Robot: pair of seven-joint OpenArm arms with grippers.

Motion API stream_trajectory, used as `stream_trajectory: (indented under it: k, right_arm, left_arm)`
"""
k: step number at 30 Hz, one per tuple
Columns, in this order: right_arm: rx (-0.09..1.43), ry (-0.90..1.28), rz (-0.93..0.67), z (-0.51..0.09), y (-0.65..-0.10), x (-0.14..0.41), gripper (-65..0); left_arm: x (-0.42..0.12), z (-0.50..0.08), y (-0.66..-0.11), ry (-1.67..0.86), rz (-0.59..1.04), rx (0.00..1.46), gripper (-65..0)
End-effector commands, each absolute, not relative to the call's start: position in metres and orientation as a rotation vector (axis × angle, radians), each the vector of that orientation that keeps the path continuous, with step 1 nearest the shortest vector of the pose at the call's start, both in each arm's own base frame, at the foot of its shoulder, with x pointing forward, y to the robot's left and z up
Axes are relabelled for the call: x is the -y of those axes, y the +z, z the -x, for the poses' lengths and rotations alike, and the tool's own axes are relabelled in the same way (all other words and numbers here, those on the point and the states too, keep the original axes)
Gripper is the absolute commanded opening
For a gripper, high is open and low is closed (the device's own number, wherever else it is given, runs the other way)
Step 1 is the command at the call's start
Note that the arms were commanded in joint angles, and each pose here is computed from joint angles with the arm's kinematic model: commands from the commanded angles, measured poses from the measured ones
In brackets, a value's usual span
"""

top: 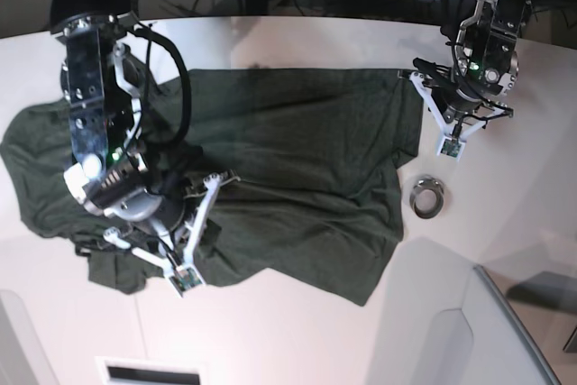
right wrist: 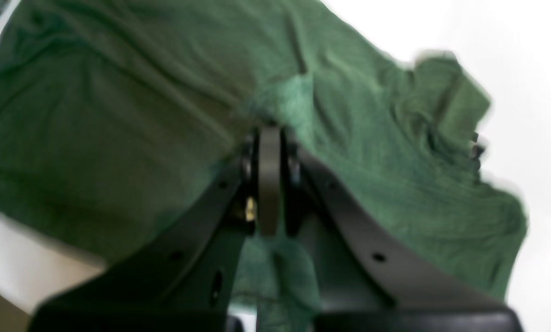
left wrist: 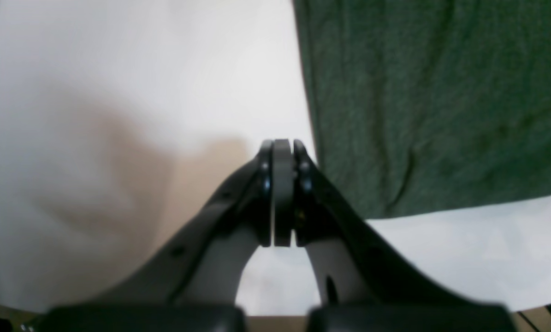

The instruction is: Layout the t-shirt on the table in an organized manner, then fold the t-shirt properly

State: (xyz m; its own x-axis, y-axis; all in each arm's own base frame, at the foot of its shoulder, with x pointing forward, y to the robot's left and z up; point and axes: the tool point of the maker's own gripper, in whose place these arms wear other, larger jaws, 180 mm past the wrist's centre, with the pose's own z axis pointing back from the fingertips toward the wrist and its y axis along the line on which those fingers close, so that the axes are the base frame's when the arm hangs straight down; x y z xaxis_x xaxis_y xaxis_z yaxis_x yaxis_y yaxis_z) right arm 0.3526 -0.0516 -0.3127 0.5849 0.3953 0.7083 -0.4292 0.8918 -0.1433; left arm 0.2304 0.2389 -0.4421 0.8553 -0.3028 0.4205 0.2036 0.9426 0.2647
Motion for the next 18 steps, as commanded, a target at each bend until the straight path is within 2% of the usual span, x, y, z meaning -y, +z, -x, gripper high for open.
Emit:
stream_trajectory:
  k: [1, 4, 9, 18]
  right_arm:
    - [0.862, 0.499, -0.057, -0.367, -0.300, 0.041, -64.2]
    - [0.858, 0.537, -0.090, -0.390, -0.309, 0.018, -64.1]
    - [0.822, 0.524, -0.122, -0.427, -0.342, 0.012, -64.1]
    - [1.036, 0.539, -0.141, -0.468, -0.262, -0.010, -64.2]
  left_arm:
    - [-0.243, -0.238, -0.434, -0.274, -0.230, 0.507, -65.0]
    - [-0.242, -0.238, -0.434, -0.277, -0.229, 0.506, -65.0]
    - [-0.240, -0.237, -0.436, -0.279, -0.226, 0.501, -65.0]
    - [-0.247, -0.227, -0.449, -0.268, -0.232, 0.453, -65.0]
